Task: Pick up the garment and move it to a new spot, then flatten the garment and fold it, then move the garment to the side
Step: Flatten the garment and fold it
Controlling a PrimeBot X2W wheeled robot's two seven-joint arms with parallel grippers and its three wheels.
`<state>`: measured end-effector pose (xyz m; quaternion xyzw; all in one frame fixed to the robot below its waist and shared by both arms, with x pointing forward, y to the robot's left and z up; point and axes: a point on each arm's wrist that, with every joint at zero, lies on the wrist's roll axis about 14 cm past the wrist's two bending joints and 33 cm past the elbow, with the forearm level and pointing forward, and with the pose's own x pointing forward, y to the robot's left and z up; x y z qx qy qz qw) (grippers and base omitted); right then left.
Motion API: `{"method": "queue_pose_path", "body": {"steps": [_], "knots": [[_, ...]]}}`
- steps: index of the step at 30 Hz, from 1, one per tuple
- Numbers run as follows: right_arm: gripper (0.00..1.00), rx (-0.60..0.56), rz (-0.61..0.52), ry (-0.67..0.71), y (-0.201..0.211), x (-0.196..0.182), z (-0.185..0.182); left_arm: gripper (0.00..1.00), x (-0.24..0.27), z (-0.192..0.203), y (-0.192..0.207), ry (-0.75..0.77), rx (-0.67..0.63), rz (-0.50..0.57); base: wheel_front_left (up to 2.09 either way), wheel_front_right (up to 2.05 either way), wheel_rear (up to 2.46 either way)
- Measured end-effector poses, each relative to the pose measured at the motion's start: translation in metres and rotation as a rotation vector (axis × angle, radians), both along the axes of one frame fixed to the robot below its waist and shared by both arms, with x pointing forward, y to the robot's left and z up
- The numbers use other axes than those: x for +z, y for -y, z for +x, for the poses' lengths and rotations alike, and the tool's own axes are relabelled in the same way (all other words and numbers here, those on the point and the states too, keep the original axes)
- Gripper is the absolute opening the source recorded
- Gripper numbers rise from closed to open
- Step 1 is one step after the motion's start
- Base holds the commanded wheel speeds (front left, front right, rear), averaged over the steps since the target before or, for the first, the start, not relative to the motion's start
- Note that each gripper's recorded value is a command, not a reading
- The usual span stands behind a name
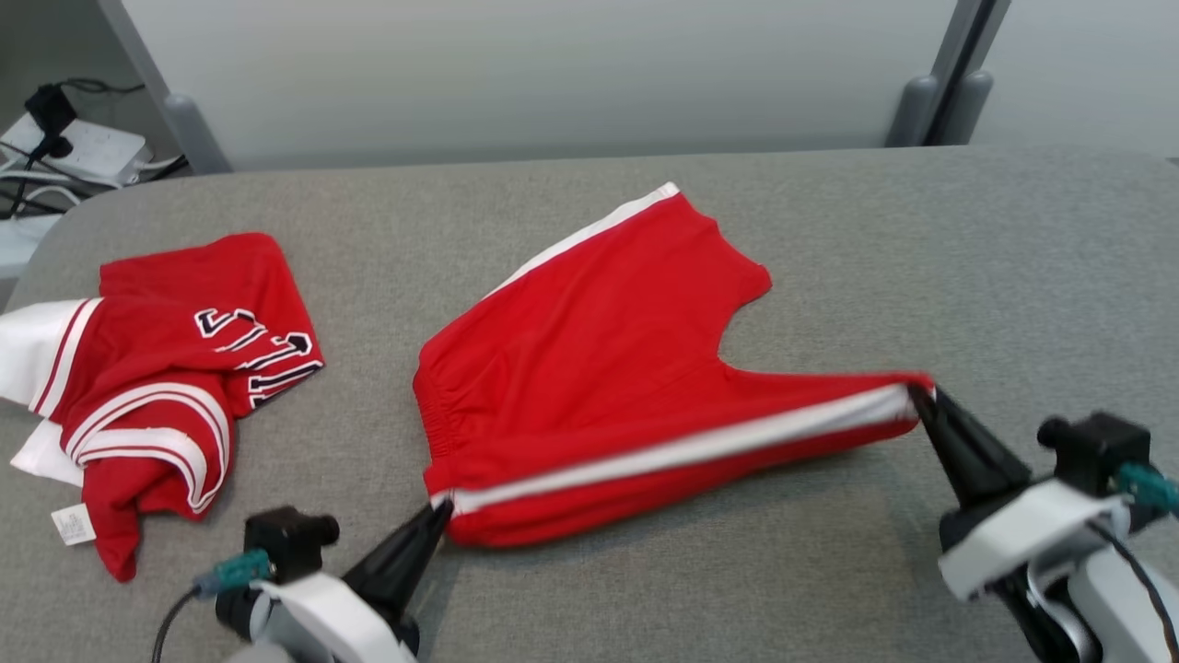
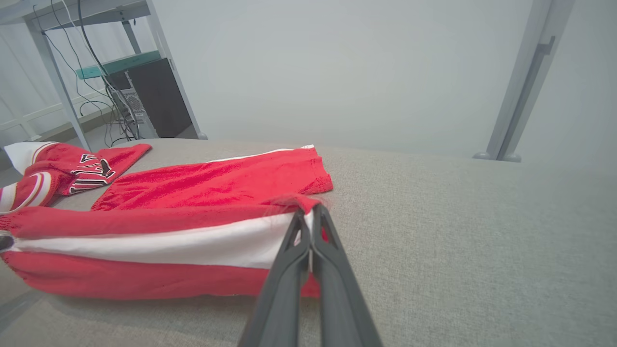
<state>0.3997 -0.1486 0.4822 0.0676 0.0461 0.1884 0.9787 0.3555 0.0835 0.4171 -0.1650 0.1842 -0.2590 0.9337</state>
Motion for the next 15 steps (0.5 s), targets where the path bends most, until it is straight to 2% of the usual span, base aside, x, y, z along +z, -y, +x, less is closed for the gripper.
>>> {"method": "queue_pose_path", "body": {"steps": [7, 15], "knots": [[0.00, 0.005, -0.034, 0.097, -0.015, 0.029, 0.069, 0.00, 0.011, 0.044, -0.009, 0.033, 0.064, -0.012, 0.00, 0.00, 0.00], [0.00, 0.031, -0.103, 0.122, -0.032, 0.033, 0.139, 0.00, 0.010, 0.090, -0.016, 0.059, 0.151, 0.005, 0.00, 0.00, 0.00]]}}
